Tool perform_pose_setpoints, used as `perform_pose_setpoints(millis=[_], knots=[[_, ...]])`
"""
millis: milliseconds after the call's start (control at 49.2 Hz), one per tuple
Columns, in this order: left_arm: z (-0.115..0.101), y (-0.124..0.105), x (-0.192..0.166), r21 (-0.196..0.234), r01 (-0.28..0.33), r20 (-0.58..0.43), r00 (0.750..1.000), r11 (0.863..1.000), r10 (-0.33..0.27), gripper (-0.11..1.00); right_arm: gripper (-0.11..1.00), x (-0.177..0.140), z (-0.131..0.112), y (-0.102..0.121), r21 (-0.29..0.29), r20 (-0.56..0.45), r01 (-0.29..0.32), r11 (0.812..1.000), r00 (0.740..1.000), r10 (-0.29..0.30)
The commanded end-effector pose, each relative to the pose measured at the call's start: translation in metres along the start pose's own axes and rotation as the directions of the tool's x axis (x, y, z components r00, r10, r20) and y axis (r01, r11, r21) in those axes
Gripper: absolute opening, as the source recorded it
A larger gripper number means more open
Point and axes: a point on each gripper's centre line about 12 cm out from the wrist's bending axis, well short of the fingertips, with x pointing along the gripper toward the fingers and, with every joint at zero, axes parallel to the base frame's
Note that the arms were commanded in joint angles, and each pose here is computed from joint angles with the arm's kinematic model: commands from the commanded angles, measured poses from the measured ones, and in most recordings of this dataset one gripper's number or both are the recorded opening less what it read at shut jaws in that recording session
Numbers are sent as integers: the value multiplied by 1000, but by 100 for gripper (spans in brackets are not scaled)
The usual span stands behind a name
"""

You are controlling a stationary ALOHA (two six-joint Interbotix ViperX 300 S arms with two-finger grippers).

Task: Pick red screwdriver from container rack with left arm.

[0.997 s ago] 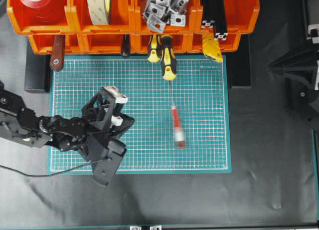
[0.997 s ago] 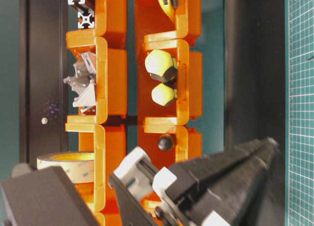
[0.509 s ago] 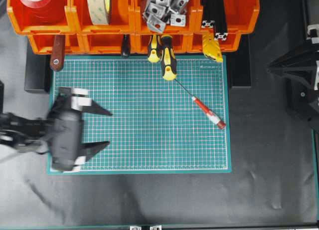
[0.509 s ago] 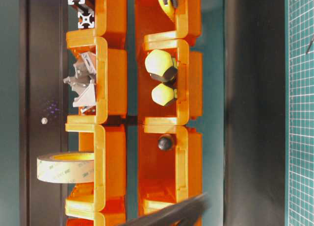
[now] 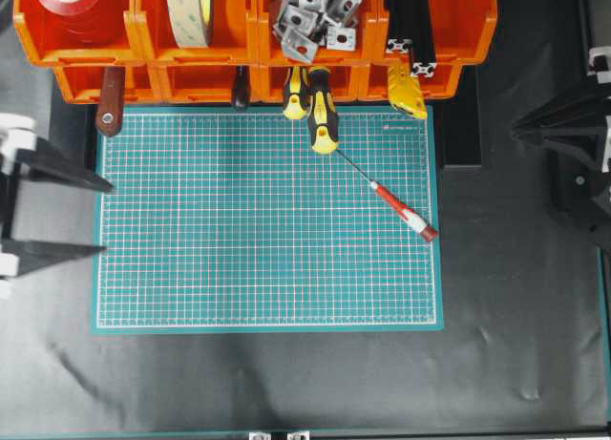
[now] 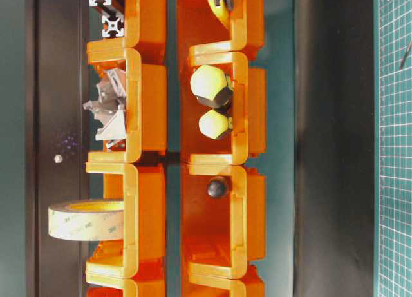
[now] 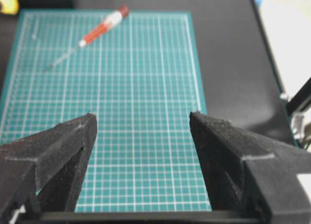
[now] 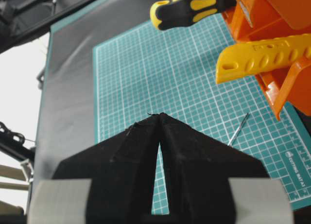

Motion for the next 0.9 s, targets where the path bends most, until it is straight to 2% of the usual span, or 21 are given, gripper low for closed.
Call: perform_pose_setpoints(millis=[0, 183, 346, 651, 875], knots=[[9, 8, -21, -30, 7, 75, 997, 1000, -5, 74, 0, 0, 9, 4, -4, 23, -8, 1000, 1000, 8], [9, 23, -51, -63, 3, 161, 987, 998, 7, 74, 0, 0, 15, 5, -39, 77, -20, 999, 997, 23], [7, 37, -71, -100, -29, 209, 977, 995, 50, 74, 0, 0, 22, 8, -71, 147, -39, 997, 988, 49], [2, 53, -85, -144, -99, 218, 967, 985, 130, 73, 0, 1, 23, 8, -80, 176, -48, 996, 982, 62], [3, 57, -87, -154, -117, 222, 964, 981, 149, 73, 0, 2, 21, 7, -78, 171, -46, 996, 984, 59]])
